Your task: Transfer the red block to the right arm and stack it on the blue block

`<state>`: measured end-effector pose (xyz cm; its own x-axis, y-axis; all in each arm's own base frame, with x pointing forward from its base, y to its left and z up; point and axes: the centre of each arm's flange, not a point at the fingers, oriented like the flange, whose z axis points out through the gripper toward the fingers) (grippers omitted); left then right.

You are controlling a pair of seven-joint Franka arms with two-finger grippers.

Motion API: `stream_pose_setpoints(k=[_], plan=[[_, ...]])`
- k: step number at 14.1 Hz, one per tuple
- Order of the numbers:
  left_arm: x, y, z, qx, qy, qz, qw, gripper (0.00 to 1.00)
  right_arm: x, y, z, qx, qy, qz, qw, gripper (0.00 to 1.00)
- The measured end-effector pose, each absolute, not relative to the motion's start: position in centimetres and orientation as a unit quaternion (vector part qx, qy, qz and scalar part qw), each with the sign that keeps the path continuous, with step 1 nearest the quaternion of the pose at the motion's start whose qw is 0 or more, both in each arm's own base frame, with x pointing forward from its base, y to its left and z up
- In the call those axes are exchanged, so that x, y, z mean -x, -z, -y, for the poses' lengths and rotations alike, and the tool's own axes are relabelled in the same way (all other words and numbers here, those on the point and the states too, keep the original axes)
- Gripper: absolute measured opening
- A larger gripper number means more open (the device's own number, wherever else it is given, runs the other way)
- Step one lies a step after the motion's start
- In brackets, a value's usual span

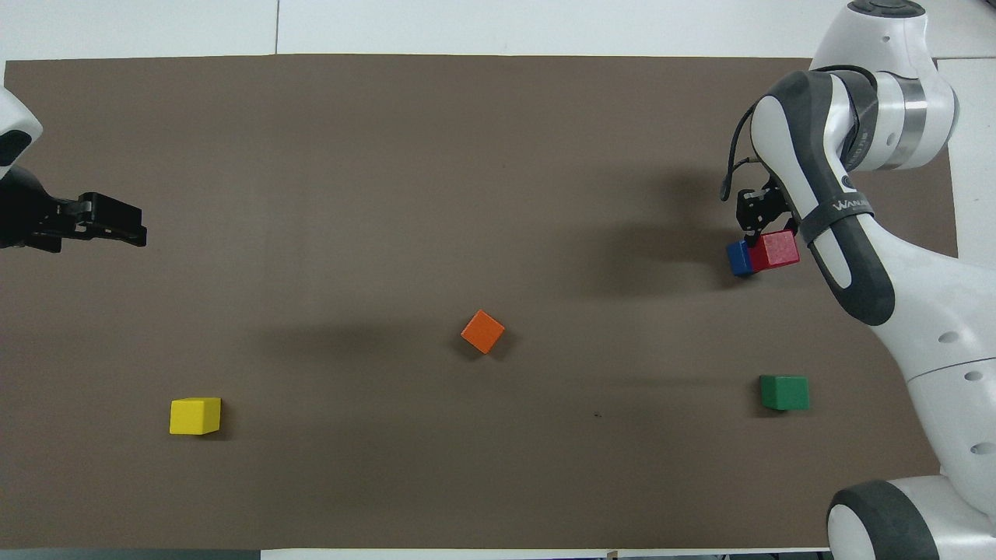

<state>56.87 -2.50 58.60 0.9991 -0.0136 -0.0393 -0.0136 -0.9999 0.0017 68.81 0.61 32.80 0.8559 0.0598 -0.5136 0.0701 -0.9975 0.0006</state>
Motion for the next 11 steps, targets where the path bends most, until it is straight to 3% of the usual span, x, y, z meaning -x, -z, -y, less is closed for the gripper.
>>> stream_pose_setpoints(k=[11], plan=[[-56.87, -58.6, 2.5, -1.0, 0.02, 0.007, 0.001, 1.0, -68.85, -32.82, -0.9, -0.964, 0.264, -0.028, 0.012, 0.56]])
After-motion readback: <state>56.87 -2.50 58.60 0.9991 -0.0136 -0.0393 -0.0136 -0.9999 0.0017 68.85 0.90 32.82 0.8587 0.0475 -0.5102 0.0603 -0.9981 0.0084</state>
